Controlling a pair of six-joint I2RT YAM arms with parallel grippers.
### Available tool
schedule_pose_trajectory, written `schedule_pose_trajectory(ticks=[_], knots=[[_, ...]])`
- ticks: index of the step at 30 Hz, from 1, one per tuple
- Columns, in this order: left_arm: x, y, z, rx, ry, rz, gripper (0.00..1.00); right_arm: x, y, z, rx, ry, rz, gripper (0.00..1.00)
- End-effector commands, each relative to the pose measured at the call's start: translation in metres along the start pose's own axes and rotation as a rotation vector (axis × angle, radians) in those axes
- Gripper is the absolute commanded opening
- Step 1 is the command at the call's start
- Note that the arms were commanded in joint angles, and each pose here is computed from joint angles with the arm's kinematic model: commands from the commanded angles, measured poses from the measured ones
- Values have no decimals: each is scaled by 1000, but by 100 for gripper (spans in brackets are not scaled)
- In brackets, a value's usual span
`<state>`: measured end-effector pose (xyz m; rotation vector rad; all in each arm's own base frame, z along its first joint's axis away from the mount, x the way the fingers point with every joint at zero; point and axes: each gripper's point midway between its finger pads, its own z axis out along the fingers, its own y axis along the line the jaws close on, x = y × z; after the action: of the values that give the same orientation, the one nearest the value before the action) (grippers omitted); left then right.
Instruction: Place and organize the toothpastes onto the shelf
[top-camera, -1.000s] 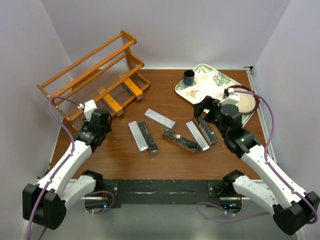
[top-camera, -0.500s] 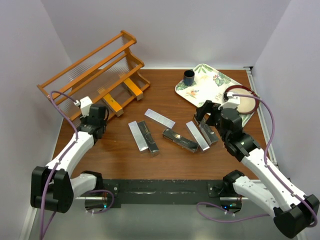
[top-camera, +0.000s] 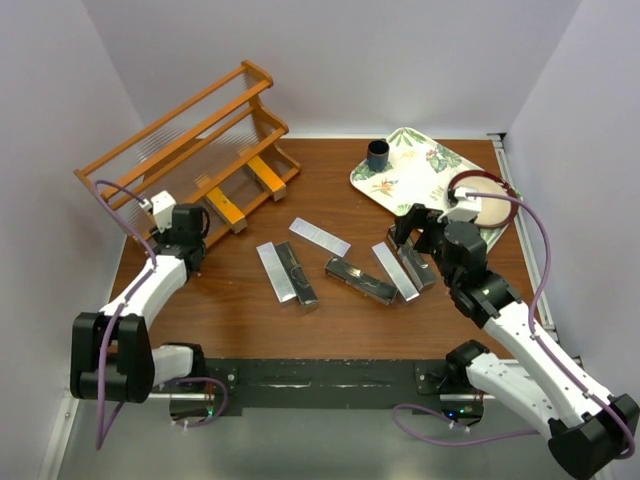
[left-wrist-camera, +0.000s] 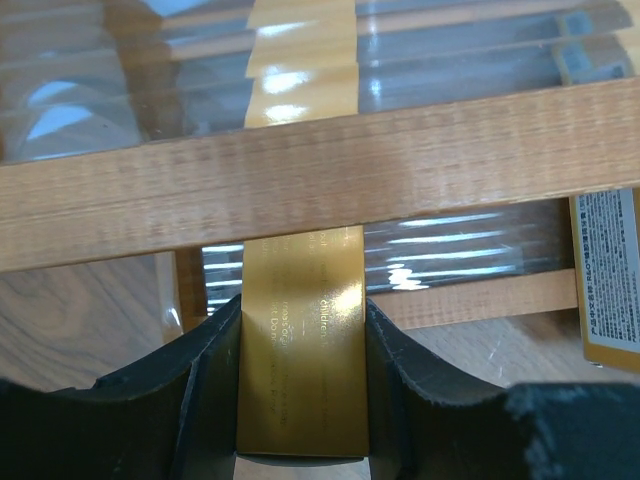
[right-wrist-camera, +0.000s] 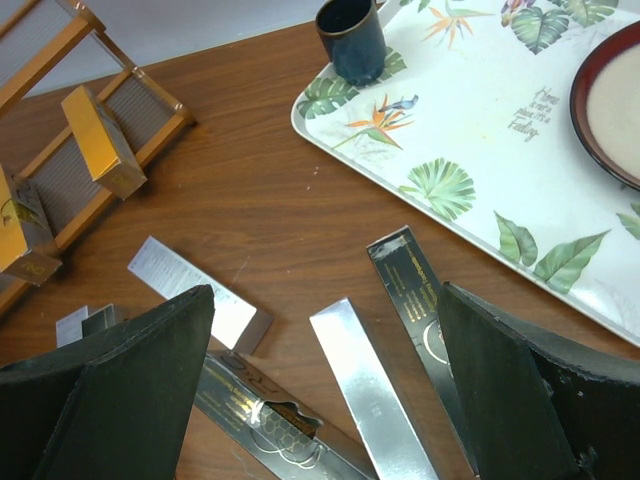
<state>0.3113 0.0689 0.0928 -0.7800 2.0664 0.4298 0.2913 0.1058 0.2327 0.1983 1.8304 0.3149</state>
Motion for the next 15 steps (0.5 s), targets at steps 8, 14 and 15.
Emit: schedule_pose_trajectory(ticks=[8, 14, 15], knots=[[13, -6, 3, 20, 42, -31, 25, -9, 0, 2, -3, -46, -6, 99], [18, -5, 4, 4, 56, -4, 30, -7, 0, 5, -3, -38, -10, 99], [19, -4, 4, -1, 65, 2, 32, -7, 0, 5, 0, -39, -12, 99]])
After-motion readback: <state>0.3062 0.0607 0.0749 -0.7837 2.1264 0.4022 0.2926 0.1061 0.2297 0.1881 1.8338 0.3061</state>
